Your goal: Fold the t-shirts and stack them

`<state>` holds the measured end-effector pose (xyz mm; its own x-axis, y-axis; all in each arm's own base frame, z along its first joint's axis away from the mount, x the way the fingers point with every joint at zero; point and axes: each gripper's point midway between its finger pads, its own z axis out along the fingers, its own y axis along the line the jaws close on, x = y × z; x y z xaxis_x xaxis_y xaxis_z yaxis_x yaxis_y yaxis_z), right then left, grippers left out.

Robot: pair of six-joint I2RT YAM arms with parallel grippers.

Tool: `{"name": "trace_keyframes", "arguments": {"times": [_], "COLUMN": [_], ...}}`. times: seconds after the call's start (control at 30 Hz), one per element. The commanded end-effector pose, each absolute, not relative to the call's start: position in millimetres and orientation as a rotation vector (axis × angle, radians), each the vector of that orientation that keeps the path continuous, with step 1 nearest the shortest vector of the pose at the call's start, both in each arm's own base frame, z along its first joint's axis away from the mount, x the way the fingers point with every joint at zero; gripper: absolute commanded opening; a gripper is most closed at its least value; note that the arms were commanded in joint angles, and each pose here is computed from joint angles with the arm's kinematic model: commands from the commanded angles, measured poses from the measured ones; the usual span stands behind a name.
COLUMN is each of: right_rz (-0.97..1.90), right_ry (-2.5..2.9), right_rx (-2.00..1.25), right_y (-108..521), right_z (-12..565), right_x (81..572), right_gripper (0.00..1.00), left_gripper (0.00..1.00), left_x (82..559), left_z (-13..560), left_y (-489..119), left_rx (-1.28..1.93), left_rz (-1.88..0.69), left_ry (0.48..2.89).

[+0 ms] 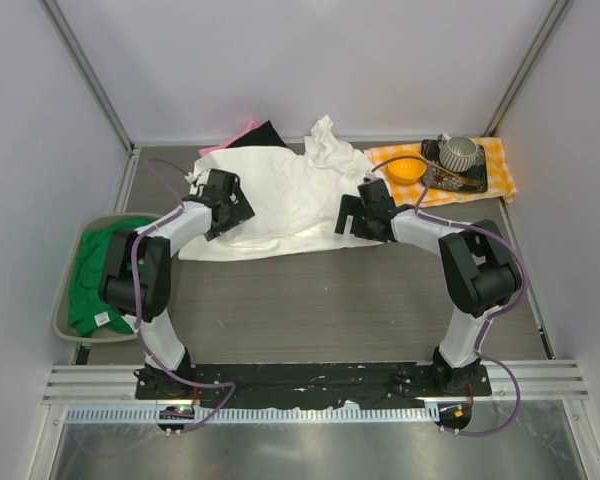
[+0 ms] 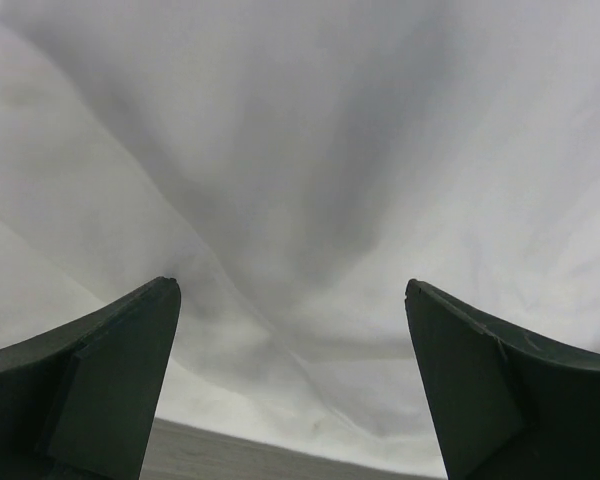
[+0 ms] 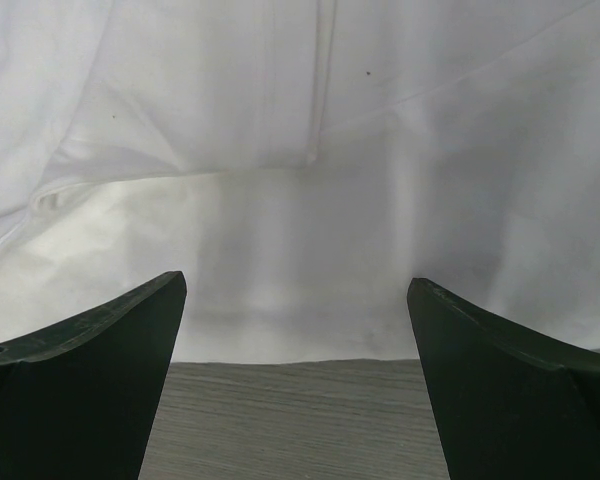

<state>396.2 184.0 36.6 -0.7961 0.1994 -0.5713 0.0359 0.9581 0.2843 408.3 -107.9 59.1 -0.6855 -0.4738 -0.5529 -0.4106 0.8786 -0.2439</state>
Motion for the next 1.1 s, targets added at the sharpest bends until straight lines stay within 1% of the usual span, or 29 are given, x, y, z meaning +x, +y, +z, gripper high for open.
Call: {"name": "trace_keyframes", "arguments": {"times": [0.0, 0.17, 0.27, 0.37, 0.4, 0.43, 0.5, 0.57, 0.6, 0.67, 0.73, 0.97, 1.07], "right_rz": [0.344, 0.351, 0.349, 0.353, 0.352, 0.356, 0.364, 0.363, 0.363, 0.367, 0.374, 0.373, 0.371], "right_ry": [2.442, 2.44, 2.433, 2.421, 2.421, 2.413, 2.414, 2.427, 2.424, 2.416, 2.411, 2.398, 2.393], "right_rx": [0.155, 0.153, 0.155, 0.155, 0.154, 0.154, 0.151, 0.15, 0.148, 0.151, 0.152, 0.14, 0.137], "right_y": [185, 186, 185, 185, 185, 185, 187, 188, 188, 189, 191, 193, 192], "right_z": [40, 40, 43, 48, 48, 51, 51, 50, 51, 54, 57, 66, 68], "right_x": [402, 401, 401, 402, 402, 403, 404, 403, 404, 404, 405, 407, 406], "right_gripper": [1.0, 1.0, 1.0, 1.0, 1.0, 1.0, 1.0, 1.0, 1.0, 1.0, 1.0, 1.0, 1.0], "left_gripper": [1.0, 1.0, 1.0, 1.0, 1.0, 1.0, 1.0, 1.0, 1.0, 1.0, 1.0, 1.0, 1.0], "left_x": [444, 470, 469, 453, 442, 434, 421, 402, 391, 383, 370, 369, 377], "left_z": [66, 95, 111, 138, 133, 151, 152, 148, 137, 140, 124, 89, 89], "left_y": [-60, -29, -27, -34, -35, -41, -49, -60, -63, -77, -87, -95, -97], "left_rx": [-0.731, -0.768, -0.766, -0.799, -0.809, -0.81, -0.802, -0.793, -0.792, -0.777, -0.779, -0.766, -0.751], "left_rz": [-0.019, 0.028, 0.026, -0.032, -0.027, -0.061, -0.09, -0.119, -0.122, -0.181, -0.229, -0.268, -0.294], "left_ry": [2.319, 2.19, 2.187, 2.149, 2.161, 2.129, 2.145, 2.177, 2.202, 2.185, 2.217, 2.234, 2.193]}}
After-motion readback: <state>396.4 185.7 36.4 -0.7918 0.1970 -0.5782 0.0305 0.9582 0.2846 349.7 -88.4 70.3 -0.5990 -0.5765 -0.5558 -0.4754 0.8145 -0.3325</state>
